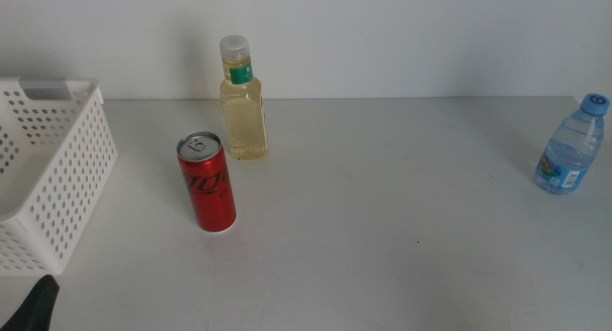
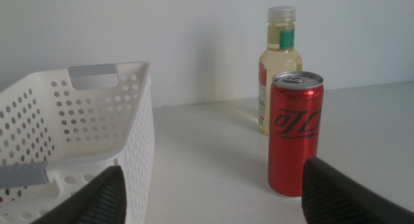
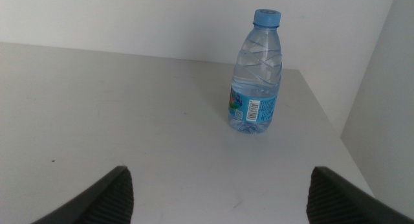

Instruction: Use arms to grab the bottles and put them into the dustbin to the left of the table.

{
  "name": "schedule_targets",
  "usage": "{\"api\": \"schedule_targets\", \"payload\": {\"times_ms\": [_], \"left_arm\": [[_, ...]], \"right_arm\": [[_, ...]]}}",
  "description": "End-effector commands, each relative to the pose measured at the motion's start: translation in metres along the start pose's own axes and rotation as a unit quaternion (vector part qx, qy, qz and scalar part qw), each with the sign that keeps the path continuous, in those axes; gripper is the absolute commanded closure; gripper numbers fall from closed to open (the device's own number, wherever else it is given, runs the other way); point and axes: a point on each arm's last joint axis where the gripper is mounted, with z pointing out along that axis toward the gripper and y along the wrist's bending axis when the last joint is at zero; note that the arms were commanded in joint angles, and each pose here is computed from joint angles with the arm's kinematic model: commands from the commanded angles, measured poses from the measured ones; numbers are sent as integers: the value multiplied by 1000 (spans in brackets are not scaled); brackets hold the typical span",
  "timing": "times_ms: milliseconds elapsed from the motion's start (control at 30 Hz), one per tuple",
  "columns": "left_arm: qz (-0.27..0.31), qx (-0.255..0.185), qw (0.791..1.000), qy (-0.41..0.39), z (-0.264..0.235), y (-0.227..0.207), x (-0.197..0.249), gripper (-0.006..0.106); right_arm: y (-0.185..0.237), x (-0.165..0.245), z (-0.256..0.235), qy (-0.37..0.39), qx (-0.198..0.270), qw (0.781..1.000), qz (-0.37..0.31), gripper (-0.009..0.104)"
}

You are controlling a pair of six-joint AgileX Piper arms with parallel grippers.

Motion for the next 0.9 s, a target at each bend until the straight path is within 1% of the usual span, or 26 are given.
{"api": "schedule_targets", "payload": {"times_ms": [0, 100, 233, 400, 600, 867], "left_arm": [[-7, 11, 999, -35, 2, -2, -7, 9], [-7, 30, 999, -16, 10, -5, -6, 9], [-7, 63, 998, 30, 26, -11, -2, 9], [-11, 101, 994, 48, 45, -21, 2, 9], [-26, 121, 991, 45, 68, -28, 8, 9], [-38, 133, 989, 61, 86, -33, 24, 9]], "right_arm": [[-1, -11, -3, -52, 9, 999, -8, 1], [-1, -11, -3, -52, 9, 999, -8, 1], [-1, -11, -3, -52, 9, 999, -8, 1], [-1, -11, -3, -52, 9, 999, -8, 1], [-1, -11, -3, -52, 9, 999, -8, 1], [-1, -11, -3, -52, 9, 999, -8, 1]]}}
